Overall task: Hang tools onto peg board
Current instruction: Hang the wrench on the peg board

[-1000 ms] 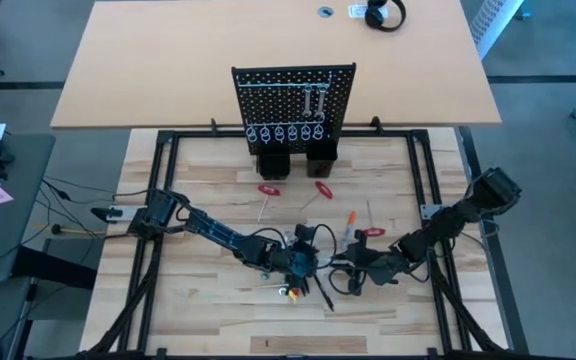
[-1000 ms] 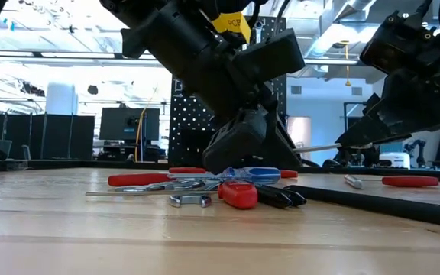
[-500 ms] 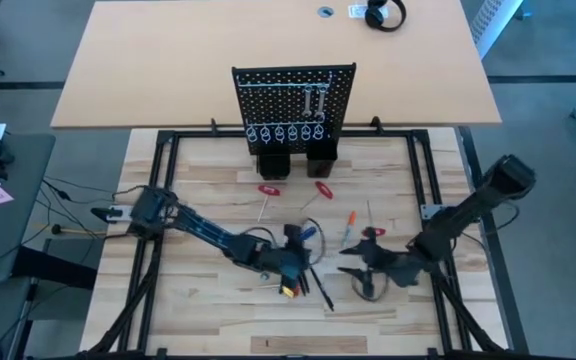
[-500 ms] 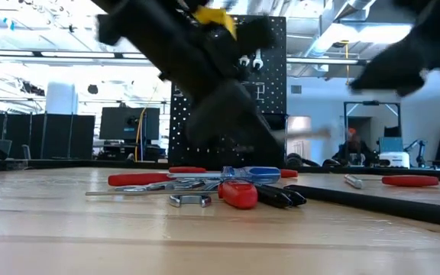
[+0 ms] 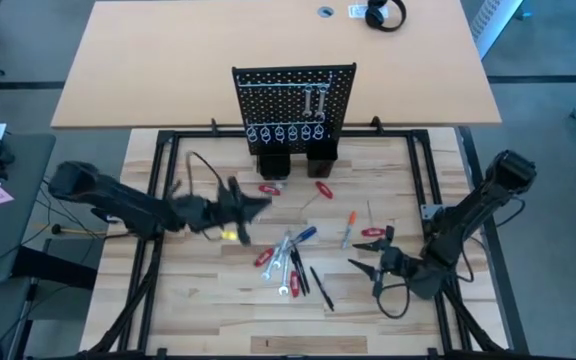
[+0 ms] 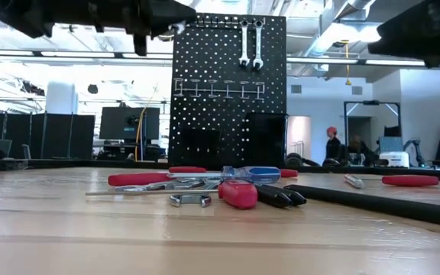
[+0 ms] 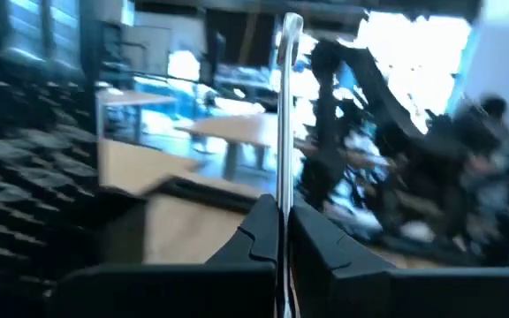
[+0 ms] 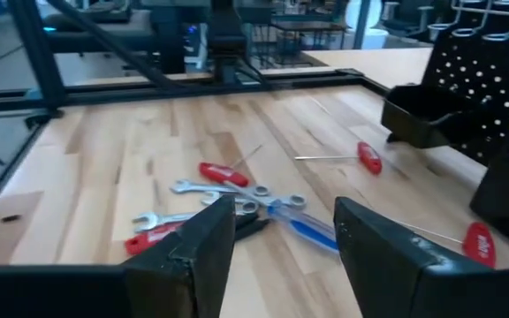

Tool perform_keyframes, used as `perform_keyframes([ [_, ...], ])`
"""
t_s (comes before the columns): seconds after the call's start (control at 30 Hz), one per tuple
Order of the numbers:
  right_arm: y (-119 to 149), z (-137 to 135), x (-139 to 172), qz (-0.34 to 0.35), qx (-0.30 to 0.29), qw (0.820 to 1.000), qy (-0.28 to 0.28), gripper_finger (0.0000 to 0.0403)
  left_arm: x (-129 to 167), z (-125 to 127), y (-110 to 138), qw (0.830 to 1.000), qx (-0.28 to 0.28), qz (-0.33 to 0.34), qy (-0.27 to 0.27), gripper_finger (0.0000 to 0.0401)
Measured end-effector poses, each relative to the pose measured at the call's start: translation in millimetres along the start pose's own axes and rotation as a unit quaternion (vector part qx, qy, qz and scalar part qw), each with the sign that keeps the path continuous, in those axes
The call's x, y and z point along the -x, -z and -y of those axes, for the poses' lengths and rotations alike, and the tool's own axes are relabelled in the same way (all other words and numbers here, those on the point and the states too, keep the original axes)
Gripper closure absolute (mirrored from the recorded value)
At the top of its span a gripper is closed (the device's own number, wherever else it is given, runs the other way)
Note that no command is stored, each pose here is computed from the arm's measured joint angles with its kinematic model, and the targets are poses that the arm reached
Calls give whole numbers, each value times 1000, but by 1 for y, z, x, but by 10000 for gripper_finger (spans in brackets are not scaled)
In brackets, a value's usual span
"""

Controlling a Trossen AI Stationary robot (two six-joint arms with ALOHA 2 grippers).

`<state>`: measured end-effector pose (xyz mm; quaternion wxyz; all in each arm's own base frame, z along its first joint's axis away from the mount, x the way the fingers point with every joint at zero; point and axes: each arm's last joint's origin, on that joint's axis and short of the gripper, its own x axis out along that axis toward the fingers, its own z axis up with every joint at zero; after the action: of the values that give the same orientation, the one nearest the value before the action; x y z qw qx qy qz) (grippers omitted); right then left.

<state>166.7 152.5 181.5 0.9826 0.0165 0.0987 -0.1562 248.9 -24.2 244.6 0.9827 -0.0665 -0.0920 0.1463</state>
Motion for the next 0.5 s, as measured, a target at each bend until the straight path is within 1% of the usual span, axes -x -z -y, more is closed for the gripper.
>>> perform_keyframes([
  [0.13, 4, 2, -9, -6, 8, 1000, 19, 207, 5, -31, -29, 998, 13, 27, -51, 401],
  [0.33, 8, 4, -17, -18, 14, 999, 24, 207, 15, -71, -72, 992, 45, 86, -80, 401],
  [0.43, 10, 5, -21, -22, 18, 999, 29, 207, 16, -86, -87, 989, 55, 100, -92, 401],
  [0.5, 11, 5, -24, -25, 19, 999, 30, 208, 13, -96, -92, 988, 65, 99, -95, 401],
])
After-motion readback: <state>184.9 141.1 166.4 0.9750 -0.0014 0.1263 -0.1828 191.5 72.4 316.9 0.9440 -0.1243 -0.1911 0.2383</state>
